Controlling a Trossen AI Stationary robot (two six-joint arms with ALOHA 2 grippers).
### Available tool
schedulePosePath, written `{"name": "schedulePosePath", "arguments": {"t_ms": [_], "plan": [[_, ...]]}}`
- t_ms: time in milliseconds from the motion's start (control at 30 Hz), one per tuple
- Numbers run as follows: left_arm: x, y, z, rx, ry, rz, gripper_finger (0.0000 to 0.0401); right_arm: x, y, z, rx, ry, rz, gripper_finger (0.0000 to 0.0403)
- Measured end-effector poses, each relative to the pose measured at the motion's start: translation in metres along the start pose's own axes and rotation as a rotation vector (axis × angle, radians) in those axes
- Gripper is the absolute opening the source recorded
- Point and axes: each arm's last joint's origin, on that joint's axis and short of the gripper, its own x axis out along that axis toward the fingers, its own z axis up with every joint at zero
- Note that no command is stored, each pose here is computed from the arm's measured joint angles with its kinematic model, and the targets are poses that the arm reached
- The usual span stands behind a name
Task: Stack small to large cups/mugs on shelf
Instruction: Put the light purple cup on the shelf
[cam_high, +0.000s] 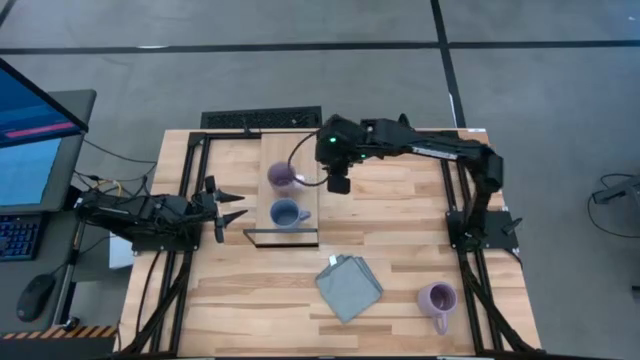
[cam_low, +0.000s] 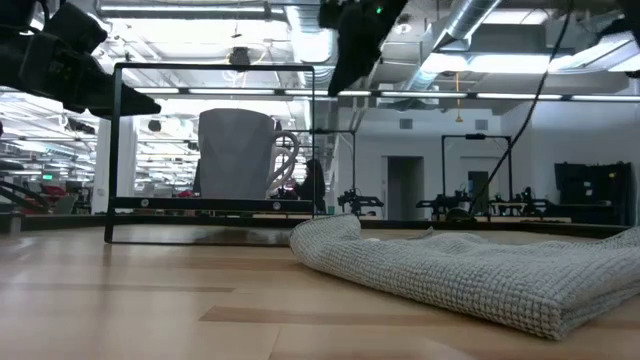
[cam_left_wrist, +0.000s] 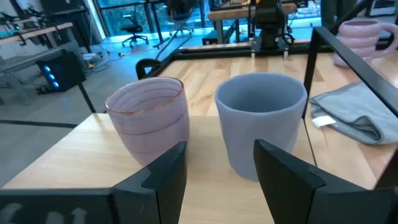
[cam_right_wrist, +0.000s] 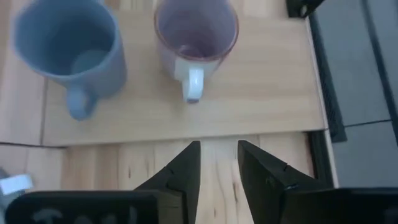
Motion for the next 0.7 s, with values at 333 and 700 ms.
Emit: {"name": "schedulePosePath", "arguments": {"t_ms": [333,700], "plan": [[0.0,0.0,0.001,-0.009,-0.012,0.013,0.0177,-0.034,0.01,-0.044,0.068,-0.122,-0.046,0.012],[0.0,0.002,0.002,-0.021,-0.014,0.078,0.0177,-0.047,0.033,-0.102,0.16,-0.317,-0.079,0.012]]}}
